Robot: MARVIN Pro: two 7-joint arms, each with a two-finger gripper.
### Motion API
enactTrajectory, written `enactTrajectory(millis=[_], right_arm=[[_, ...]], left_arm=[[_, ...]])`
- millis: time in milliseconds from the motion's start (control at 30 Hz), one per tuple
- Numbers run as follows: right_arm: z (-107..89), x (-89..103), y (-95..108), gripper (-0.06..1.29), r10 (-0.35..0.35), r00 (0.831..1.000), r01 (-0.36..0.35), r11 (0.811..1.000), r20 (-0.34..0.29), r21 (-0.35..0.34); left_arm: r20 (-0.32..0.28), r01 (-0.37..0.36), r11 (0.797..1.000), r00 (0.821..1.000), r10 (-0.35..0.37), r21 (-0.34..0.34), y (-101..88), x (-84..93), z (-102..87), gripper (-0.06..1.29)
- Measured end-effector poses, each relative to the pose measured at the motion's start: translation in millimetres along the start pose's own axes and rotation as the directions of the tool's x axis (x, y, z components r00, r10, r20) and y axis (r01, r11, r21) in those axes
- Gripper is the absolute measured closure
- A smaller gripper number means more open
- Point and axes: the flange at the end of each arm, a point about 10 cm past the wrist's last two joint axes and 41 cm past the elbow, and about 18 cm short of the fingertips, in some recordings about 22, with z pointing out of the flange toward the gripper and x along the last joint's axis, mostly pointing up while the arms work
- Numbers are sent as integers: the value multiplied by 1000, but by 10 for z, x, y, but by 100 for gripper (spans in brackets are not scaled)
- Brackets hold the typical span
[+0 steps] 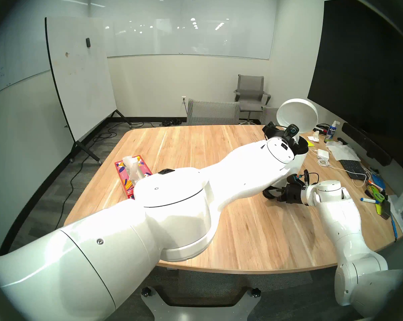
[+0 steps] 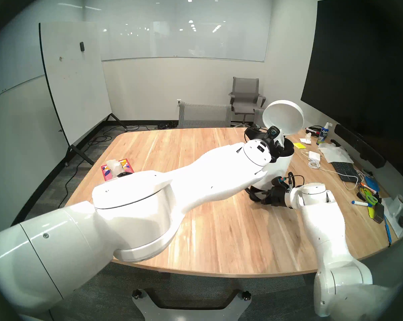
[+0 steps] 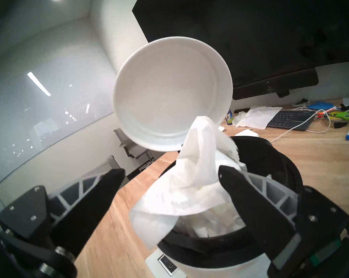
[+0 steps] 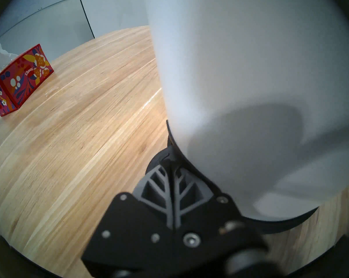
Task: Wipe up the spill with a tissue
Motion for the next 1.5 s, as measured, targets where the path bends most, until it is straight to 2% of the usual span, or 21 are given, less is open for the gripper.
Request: enactTrajectory(millis=[300, 867, 1500], right_arm=[[-1, 2, 0, 125, 0, 1000, 0, 1000, -1, 0], [-1, 1, 1, 125, 1, 1000, -1, 1000, -1, 1], [-1, 0, 1, 125, 2, 1000, -2, 1000, -1, 1]], left_arm=[[-12, 0, 1000, 1000, 0, 12, -26, 42, 6, 2], [-80, 10, 998, 997, -6, 56, -365, 563, 74, 2], [-114, 31, 995, 993, -20, 92, -596, 845, 98, 2]])
